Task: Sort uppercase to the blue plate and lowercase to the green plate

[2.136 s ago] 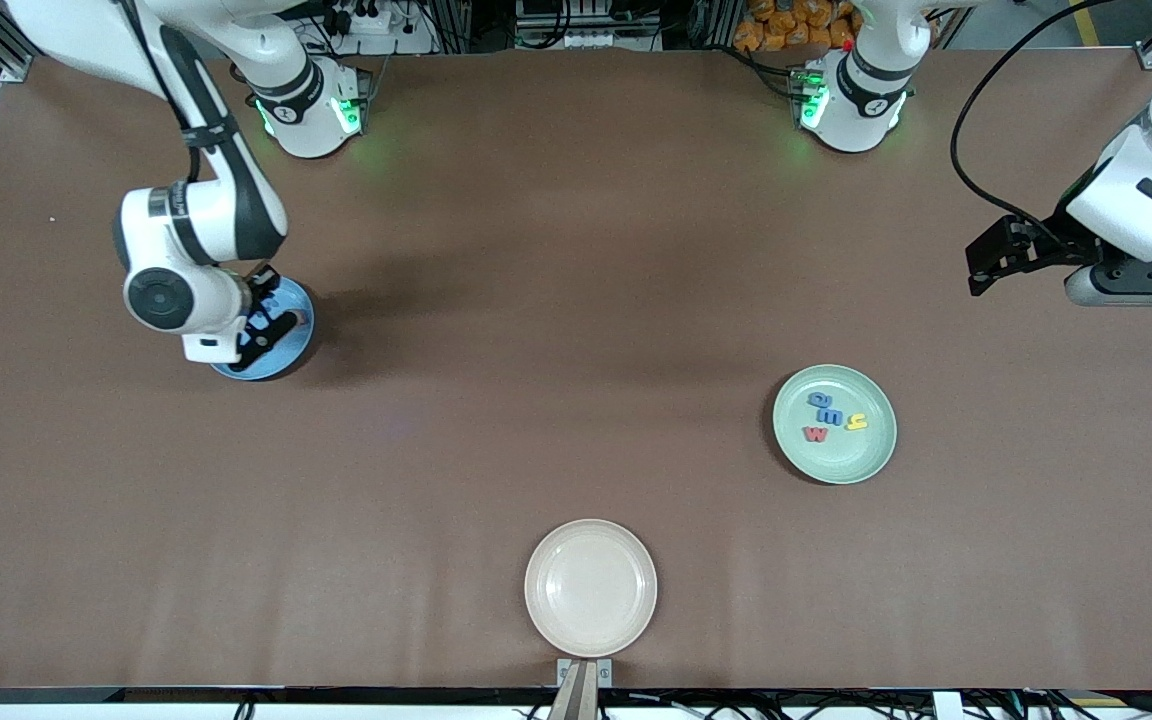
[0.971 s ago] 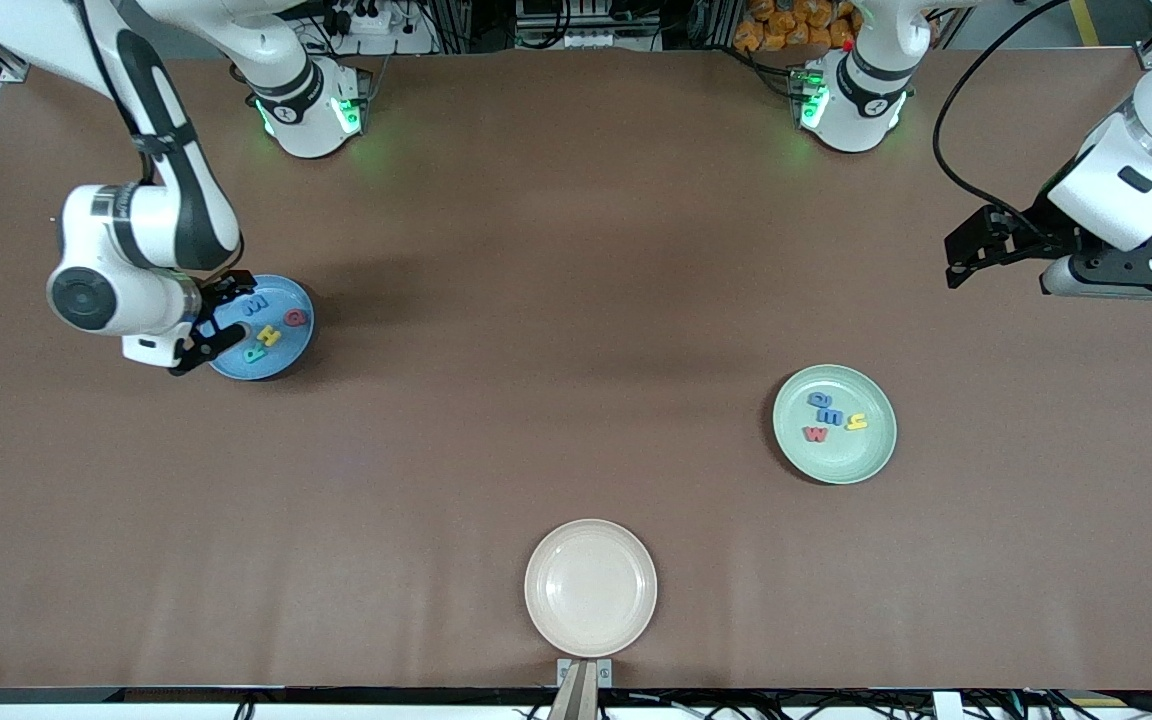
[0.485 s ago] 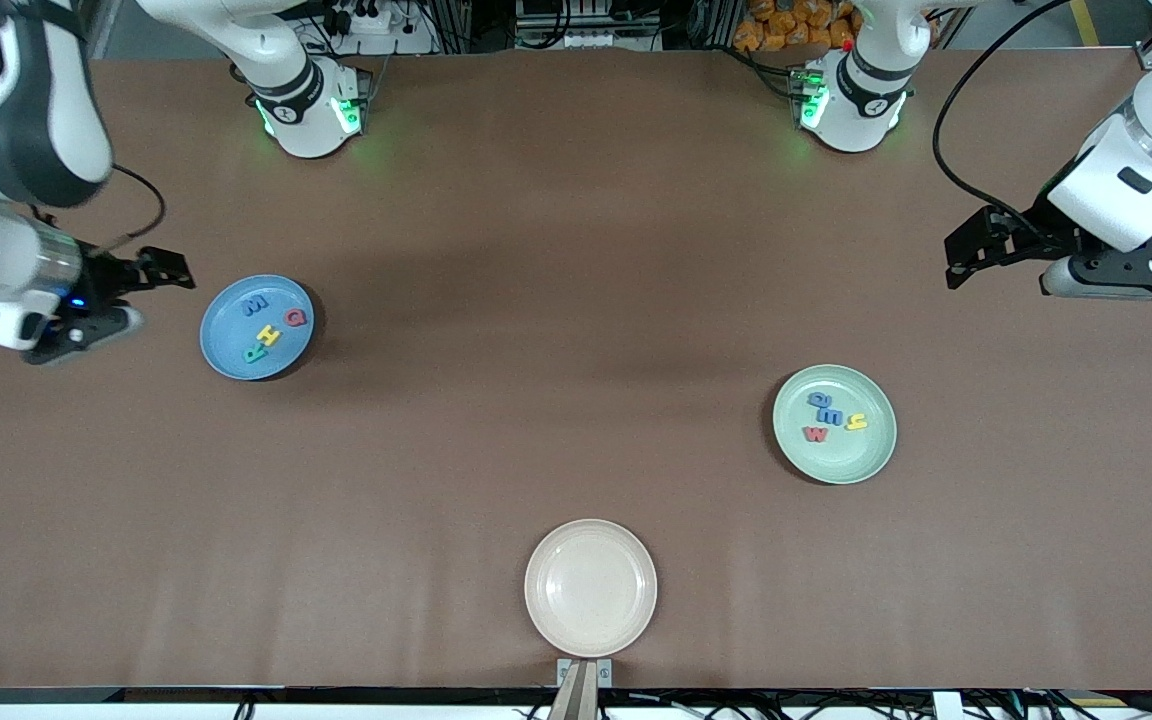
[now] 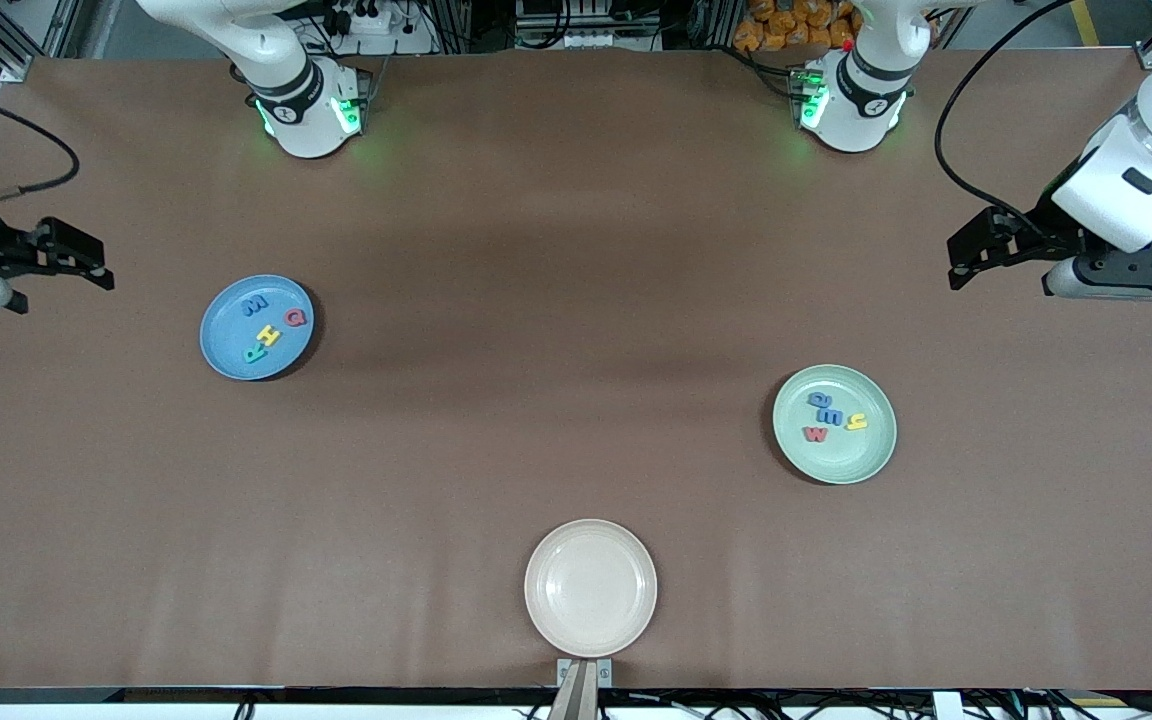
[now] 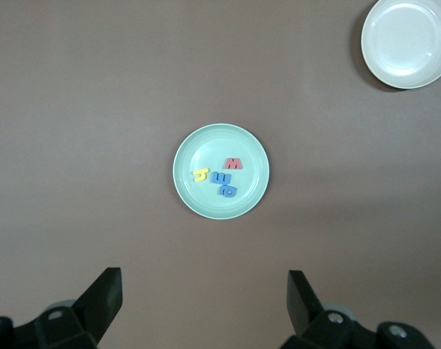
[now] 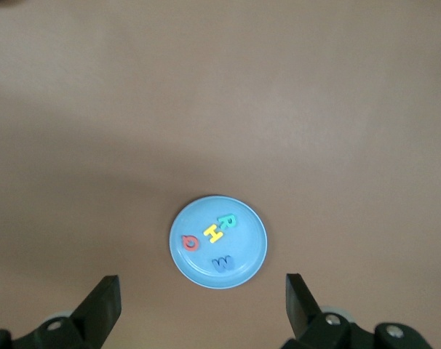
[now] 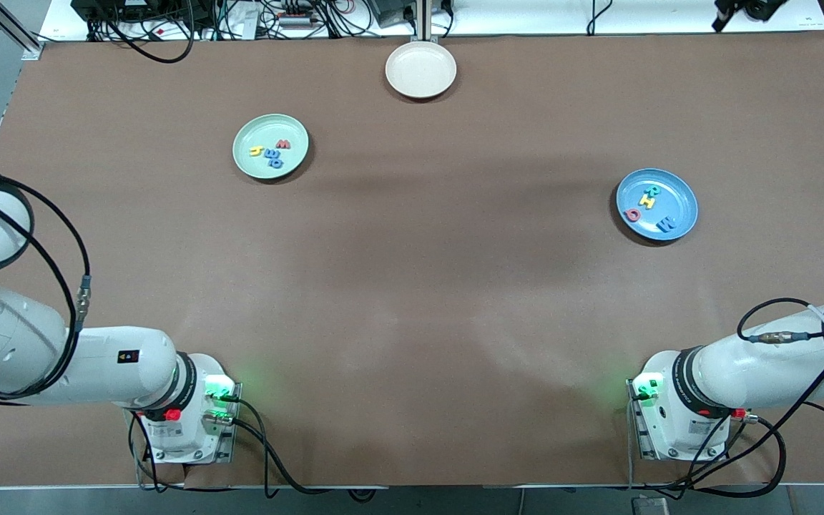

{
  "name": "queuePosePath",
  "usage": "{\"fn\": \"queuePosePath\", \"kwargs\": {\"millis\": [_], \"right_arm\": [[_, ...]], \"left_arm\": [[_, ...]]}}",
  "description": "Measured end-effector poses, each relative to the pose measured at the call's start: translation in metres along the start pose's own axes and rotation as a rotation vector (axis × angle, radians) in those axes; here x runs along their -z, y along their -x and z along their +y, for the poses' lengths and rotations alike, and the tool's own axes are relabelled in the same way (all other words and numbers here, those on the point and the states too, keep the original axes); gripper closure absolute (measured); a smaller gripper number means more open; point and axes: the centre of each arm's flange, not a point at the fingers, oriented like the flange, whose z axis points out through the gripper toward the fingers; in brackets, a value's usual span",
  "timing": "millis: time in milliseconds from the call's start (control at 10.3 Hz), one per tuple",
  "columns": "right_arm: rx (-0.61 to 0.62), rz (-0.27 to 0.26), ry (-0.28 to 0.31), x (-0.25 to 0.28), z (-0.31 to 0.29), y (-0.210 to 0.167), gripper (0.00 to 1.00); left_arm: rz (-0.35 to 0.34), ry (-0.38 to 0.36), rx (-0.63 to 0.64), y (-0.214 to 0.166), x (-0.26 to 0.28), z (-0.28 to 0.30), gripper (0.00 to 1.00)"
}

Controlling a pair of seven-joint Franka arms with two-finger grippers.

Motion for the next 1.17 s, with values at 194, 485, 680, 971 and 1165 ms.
{"fn": "queuePosePath", "kwargs": {"millis": [194,485,680,971,1165], "right_arm": [[-0.059,-0.003,-0.001,0.021,-0.012,0.003,0.00],[-0.128,0.002,0.001,0.022,0.019,0.009,0.00],[-0.127,0.001,0.002,0.018,0.020,0.005,0.00],[-0.124,0.055,0.018,0.023,0.019,-0.002,0.00],[-0.134,0.058,0.017,0.023,0.025,0.000,0.00]], "left_arm": [[0.000,0.000,0.002,0.000,0.000,-0.001,0.00],[0.004,0.000,0.002,-0.001,0.000,-0.001,0.00],[0.005,0.000,0.002,-0.001,0.000,-0.001,0.00],[0.005,0.000,0.003,-0.001,0.000,-0.002,0.00],[0.005,0.000,0.004,-0.001,0.000,-0.002,0.00]]}}
